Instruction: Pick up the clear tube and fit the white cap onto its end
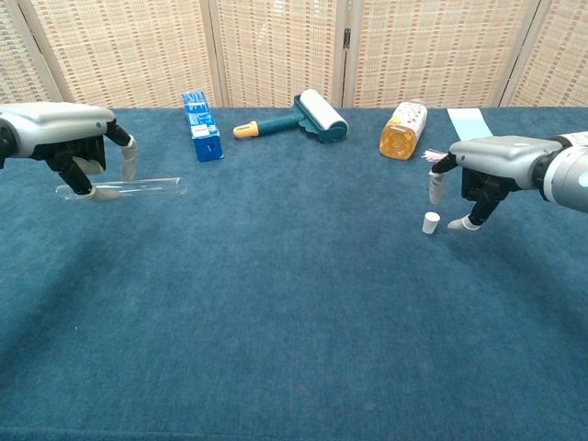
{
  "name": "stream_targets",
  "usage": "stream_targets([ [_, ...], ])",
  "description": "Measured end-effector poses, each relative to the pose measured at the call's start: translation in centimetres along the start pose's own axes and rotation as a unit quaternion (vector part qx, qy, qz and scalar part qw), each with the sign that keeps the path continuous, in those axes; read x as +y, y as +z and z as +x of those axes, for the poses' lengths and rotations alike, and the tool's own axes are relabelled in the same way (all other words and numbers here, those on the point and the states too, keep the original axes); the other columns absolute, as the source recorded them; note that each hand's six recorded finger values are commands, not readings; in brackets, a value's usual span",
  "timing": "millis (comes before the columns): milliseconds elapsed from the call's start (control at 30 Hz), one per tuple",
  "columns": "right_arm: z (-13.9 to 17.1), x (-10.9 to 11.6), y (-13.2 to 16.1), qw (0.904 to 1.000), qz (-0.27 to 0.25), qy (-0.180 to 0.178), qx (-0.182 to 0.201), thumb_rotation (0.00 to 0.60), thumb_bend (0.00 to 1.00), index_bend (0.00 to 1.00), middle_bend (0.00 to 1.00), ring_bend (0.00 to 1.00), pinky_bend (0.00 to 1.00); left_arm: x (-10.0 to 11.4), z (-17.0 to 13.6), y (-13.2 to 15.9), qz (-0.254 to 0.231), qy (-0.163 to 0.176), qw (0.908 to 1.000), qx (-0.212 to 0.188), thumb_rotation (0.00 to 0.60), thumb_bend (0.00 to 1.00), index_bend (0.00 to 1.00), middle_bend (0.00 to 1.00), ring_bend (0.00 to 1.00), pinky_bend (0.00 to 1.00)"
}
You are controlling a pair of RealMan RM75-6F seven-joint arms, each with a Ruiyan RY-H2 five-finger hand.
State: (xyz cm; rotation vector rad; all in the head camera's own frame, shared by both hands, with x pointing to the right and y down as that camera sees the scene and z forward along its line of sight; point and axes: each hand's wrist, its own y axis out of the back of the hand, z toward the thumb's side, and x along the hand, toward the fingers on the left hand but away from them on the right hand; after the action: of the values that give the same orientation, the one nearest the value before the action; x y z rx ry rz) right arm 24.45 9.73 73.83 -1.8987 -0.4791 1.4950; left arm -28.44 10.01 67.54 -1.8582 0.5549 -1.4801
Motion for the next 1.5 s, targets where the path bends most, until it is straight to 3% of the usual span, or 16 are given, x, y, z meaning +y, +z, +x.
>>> stream_targets([
  [1133,-1.9,-0.9,1.0,0.9998,0.005,0.020,-0.004,0.600,0.35,0.50,1.00,1.00,1.00,-0.5,0.1,-0.5,-0.005,-0.005,1.0000,0.005,0.600,0.39,0.61,1.00,1.00,1.00],
  [1367,-1.7,-0.5,1.2,0.9998,-0.006,0.017,0.003,0.600,0.53,0.63,1.00,1.00,1.00,-0.6,0.3,-0.8,-0.012,-0.007,0.9999,0.008,0.600,0.39,0.61,1.00,1.00,1.00],
  [1500,-1.2,0.8,1.5,0.9995,-0.024,0.009,0.016,0.600,0.65,0.72,1.00,1.00,1.00,-0.2,0.7,-0.9,-0.026,-0.006,0.9996,0.010,0.600,0.39,0.62,1.00,1.00,1.00],
])
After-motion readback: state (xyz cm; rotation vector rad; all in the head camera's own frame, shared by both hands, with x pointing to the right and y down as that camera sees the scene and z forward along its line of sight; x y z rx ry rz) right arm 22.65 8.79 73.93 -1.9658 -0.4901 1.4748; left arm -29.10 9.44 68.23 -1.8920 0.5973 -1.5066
